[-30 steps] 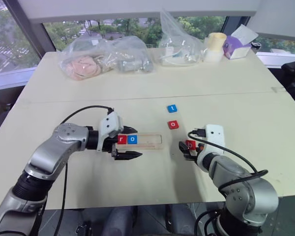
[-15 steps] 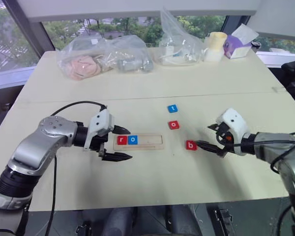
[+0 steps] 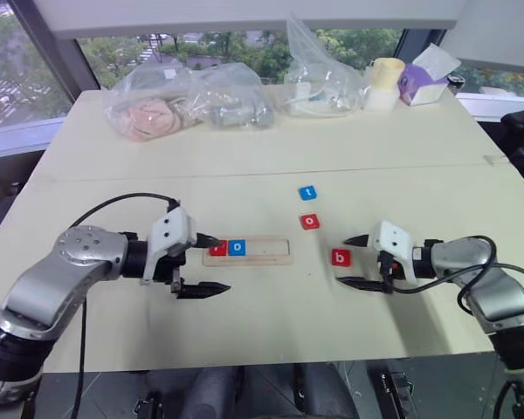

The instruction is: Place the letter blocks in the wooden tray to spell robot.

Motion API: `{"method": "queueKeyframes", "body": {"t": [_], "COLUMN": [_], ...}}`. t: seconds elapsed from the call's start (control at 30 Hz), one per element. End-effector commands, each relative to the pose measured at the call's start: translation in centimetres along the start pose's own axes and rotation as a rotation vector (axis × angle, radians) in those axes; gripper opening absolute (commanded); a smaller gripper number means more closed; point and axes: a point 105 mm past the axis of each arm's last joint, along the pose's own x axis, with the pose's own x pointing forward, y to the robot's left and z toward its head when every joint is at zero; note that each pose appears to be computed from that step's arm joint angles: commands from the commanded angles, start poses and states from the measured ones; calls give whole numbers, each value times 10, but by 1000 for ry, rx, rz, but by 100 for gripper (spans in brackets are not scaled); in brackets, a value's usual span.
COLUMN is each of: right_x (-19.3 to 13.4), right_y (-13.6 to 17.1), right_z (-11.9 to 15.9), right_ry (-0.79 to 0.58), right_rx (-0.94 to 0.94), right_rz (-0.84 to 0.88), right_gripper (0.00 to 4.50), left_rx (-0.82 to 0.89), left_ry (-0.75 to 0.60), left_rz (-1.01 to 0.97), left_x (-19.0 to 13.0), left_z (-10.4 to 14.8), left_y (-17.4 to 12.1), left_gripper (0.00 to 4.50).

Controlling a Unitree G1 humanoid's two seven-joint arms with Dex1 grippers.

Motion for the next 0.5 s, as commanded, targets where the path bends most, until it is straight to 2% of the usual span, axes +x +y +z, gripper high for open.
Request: {"method": "queueKeyframes", "body": {"t": [0.03,0.17,0.2,0.23,0.4,0.5], "right_x": [-4,-3,-3,-3,1,7], "right_y": [-5,-4,-2,-1,-2,-5], "right_z": [-3,-3,-4,-4,0,15], "right_ry": [4,-9,-13,-16,-30,-68], "right_rx": [-12,-1,0,0,-10,-24], "right_rz": [-14,-7,5,14,5,-7], "right_gripper": [448,448,395,369,118,112], "left_rx": [26,22,23,25,30,23], "left_ry": [-6,-1,0,0,5,21], "left_rz": [17,17,16,14,13,0], "left_x": [-6,-5,-4,-3,-3,-1], "left_z": [7,4,5,5,4,-2], "left_y": [-2,-3,-3,-2,0,-3], "left_gripper": [450,450,450,450,450,450]}}
